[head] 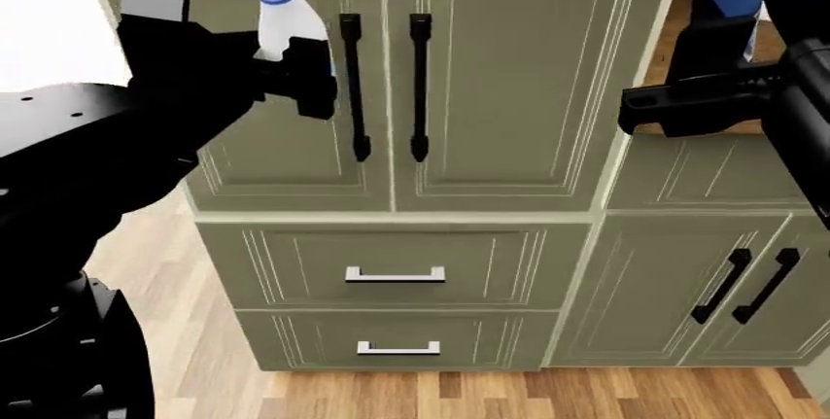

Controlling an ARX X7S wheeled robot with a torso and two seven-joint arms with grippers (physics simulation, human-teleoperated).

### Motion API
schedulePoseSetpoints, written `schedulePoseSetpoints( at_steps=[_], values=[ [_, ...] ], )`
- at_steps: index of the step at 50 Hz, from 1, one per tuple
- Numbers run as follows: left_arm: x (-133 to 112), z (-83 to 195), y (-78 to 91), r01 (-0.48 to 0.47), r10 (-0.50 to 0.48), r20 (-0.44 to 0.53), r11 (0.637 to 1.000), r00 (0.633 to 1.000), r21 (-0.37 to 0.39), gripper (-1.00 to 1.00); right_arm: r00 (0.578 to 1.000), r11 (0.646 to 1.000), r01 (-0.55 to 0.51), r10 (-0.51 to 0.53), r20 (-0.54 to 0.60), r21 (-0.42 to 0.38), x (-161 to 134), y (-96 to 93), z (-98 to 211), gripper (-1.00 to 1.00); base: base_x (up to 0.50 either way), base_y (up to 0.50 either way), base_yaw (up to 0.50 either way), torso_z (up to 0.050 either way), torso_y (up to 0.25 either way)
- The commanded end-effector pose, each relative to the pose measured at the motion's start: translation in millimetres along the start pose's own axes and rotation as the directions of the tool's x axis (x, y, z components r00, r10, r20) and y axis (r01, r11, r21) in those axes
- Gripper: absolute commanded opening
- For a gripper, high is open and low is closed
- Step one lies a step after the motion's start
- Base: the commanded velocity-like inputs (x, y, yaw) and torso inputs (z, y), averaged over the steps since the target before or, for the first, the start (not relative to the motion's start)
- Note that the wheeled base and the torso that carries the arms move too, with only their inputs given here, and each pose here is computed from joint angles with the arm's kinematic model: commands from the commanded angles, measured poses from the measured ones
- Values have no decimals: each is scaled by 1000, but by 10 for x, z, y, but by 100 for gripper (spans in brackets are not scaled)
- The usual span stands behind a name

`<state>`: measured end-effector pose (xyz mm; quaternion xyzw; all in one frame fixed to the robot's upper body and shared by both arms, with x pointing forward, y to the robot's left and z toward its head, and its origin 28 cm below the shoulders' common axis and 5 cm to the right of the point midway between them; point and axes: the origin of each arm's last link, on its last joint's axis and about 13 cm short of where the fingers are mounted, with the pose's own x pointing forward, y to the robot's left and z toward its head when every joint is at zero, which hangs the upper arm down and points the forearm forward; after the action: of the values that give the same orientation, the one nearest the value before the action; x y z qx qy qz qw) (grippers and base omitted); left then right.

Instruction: Move the drinks to the dining counter.

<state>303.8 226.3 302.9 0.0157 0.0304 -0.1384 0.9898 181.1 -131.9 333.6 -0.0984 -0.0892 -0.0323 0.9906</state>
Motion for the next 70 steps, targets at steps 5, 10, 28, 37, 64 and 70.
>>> schedulePoseSetpoints(
  at_steps=[5, 10, 28, 37, 64, 70],
  values=[
    [2, 0, -5, 1, -1, 7, 1000, 1000, -1, -100, 1000, 1000, 11, -11, 16, 2, -16, -13, 1, -100, -1, 500, 0, 0, 0],
    [-1, -20, -7, 4, -4, 6, 1000, 1000, -4, -100, 1000, 1000, 6, -6, 20, -2, -25, -9, 8, -100, -1, 500, 0, 0, 2],
    [-494, 116, 93, -93, 93, 59, 996, 994, -12, -100, 998, 999, -40, 40, 40, 7, -9, 53, 15, -100, 3, 500, 0, 1, 1],
    [-925, 286, 153, -175, 174, 110, 985, 979, 2, -100, 997, 997, -74, 74, 38, -2, -69, 135, -19, -100, 16, 500, 0, 0, 1],
    [-759, 90, 158, -148, 149, 72, 989, 986, -13, -100, 997, 997, -67, 68, 45, -44, -23, 173, -56, -100, 192, 500, 0, 0, 1],
    [-726, 91, 150, -143, 143, 69, 990, 987, -12, -100, 997, 997, -64, 66, 39, -46, 7, 180, -74, -100, 319, 501, 0, 0, 2]
  ],
)
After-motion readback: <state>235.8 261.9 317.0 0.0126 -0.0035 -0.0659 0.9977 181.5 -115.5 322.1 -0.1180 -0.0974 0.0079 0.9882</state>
